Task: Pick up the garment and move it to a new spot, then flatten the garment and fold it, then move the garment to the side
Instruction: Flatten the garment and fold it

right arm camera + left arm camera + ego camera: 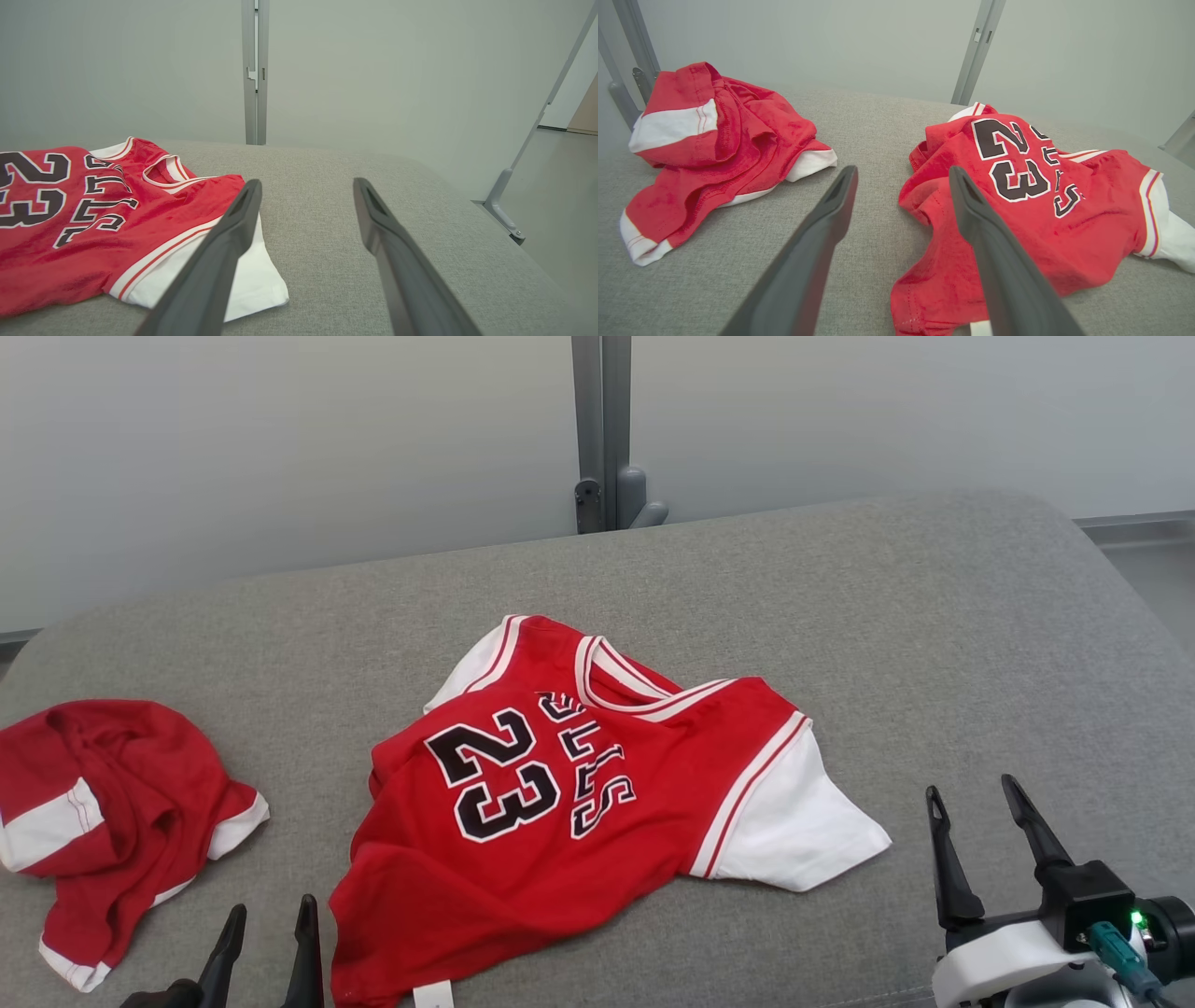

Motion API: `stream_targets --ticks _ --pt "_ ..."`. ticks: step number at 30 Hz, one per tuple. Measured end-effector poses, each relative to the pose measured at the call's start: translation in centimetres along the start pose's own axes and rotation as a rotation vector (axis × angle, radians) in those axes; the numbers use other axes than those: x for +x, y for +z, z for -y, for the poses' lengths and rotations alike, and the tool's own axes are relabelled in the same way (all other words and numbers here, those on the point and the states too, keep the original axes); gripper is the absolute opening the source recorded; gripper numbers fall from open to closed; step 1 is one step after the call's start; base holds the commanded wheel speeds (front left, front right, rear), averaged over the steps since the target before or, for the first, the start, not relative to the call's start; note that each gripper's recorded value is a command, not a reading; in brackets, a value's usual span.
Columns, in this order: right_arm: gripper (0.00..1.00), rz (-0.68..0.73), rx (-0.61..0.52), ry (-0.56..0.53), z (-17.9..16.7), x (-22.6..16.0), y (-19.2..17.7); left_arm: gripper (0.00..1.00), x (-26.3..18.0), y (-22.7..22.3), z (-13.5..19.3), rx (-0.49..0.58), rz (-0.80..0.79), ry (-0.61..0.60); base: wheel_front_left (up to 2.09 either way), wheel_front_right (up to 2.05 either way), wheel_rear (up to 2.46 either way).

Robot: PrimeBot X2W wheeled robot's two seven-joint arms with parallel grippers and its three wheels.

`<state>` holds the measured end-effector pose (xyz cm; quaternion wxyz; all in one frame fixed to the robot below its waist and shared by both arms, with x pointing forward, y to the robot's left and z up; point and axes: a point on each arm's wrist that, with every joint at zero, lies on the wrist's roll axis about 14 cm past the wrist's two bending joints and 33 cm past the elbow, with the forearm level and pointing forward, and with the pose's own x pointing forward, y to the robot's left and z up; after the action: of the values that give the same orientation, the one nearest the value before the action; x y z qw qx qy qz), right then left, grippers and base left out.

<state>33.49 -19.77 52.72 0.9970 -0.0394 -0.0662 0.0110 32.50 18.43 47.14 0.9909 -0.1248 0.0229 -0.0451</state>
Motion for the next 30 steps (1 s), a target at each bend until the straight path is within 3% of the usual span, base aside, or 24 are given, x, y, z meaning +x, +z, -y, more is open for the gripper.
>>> stream_targets --ticks 30 --pt "1.00 -0.025 0.022 0.095 -3.1 1.6 -0.9 1.00 -0.6 -0.7 -1.2 -0.007 -0.020 0.042 0.00 0.00 0.00"
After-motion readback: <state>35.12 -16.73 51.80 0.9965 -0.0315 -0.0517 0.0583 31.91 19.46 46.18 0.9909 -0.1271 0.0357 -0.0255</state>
